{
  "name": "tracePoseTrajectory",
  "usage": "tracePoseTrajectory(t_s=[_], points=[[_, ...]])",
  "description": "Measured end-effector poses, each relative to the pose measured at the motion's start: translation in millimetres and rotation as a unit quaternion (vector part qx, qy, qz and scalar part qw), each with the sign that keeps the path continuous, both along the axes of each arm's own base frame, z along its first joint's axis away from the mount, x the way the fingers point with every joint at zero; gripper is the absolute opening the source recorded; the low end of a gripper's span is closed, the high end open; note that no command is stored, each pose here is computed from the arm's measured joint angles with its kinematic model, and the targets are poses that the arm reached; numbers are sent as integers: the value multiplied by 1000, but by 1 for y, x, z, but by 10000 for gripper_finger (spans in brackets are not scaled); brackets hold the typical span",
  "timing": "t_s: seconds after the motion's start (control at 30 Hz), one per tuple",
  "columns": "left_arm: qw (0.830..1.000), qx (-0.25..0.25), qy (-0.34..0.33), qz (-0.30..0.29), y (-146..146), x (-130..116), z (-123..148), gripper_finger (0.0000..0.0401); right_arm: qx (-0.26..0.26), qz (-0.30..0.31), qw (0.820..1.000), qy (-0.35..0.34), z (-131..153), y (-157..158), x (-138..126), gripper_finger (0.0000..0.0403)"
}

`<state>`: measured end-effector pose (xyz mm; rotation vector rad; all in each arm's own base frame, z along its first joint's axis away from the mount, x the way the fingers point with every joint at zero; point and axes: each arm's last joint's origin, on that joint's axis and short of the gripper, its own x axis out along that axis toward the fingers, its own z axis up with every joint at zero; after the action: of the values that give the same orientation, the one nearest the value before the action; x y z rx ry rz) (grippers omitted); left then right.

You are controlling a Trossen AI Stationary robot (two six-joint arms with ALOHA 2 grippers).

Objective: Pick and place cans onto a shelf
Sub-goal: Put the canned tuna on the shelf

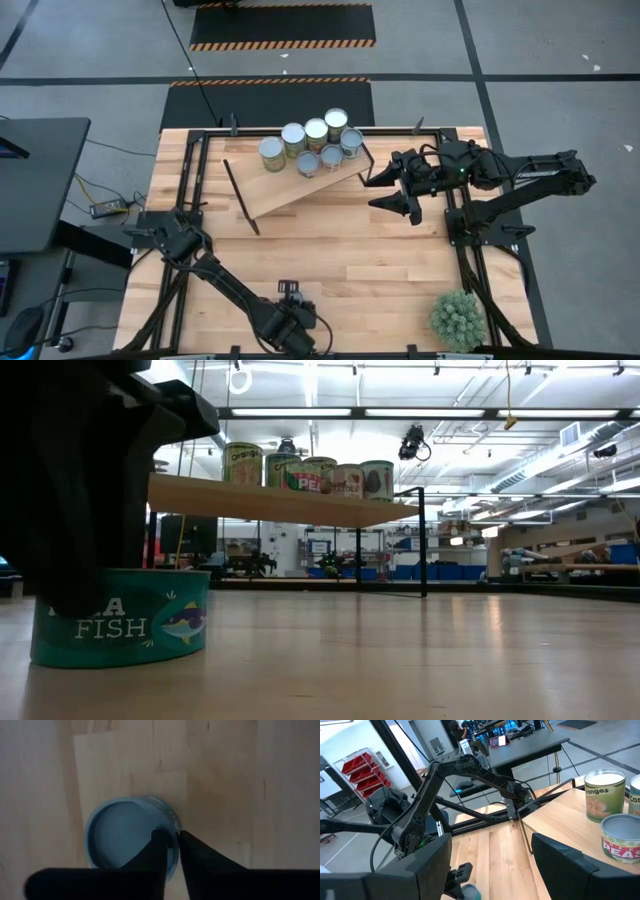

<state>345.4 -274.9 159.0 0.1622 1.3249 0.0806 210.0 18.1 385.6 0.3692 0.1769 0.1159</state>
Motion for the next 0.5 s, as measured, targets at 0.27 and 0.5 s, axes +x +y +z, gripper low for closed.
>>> tracePoseTrajectory(t_s=[0.27,0.5], points=[[1000,-1,-1,11,7,6,0,10,-2,2,1000,-1,0,0,0,281],[1000,8,9,4,15,4,9,5,-3,2,1000,-3,1,0,0,281]])
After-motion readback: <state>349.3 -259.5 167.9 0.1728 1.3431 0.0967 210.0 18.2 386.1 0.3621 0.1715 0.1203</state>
